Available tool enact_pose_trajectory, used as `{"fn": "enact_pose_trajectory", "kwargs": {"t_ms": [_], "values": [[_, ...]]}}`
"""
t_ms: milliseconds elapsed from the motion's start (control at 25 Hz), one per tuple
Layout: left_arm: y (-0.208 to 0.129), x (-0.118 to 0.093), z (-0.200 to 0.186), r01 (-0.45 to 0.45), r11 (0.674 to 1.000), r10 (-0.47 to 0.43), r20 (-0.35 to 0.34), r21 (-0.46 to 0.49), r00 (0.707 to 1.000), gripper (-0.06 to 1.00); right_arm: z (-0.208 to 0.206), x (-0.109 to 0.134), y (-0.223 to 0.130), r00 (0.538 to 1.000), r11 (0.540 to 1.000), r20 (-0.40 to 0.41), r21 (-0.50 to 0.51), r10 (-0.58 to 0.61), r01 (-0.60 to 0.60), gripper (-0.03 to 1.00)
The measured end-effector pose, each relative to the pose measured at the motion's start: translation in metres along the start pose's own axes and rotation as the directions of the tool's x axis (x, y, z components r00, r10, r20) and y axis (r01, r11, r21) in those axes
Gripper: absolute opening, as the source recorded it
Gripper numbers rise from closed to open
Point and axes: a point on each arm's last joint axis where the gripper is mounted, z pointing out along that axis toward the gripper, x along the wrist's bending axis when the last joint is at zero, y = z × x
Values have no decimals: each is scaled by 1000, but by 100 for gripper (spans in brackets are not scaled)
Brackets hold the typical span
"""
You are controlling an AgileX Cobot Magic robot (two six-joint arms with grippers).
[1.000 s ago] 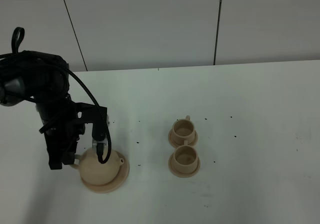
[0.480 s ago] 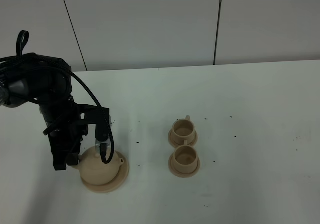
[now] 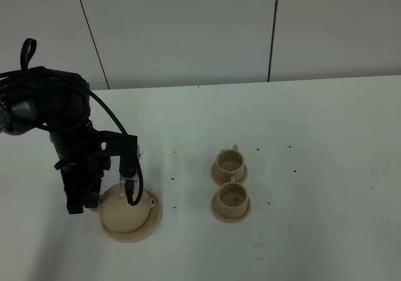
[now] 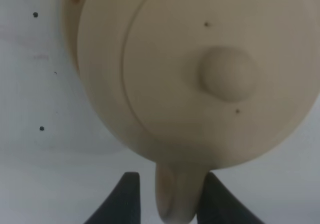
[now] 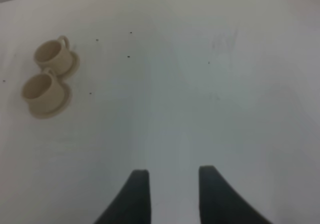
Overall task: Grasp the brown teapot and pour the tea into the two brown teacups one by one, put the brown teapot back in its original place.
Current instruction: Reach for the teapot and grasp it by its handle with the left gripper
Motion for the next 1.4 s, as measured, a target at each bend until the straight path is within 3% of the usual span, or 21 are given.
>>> {"fn": "enact_pose_trajectory", "kwargs": {"t_ms": [520,920,1400], "values": [[0,0,0,0,1000,0,0,0,1000,34,0,0,0,1000,1000,0,0,0,0,24],[0,0,1,-1,1000,1,8,2,1000,18,0,0,0,1000,1000,0,0,0,0,24],[0,0,8,-5,1000,4,37,16,999,17,0,0,0,1000,1000,0,0,0,0,24]]}}
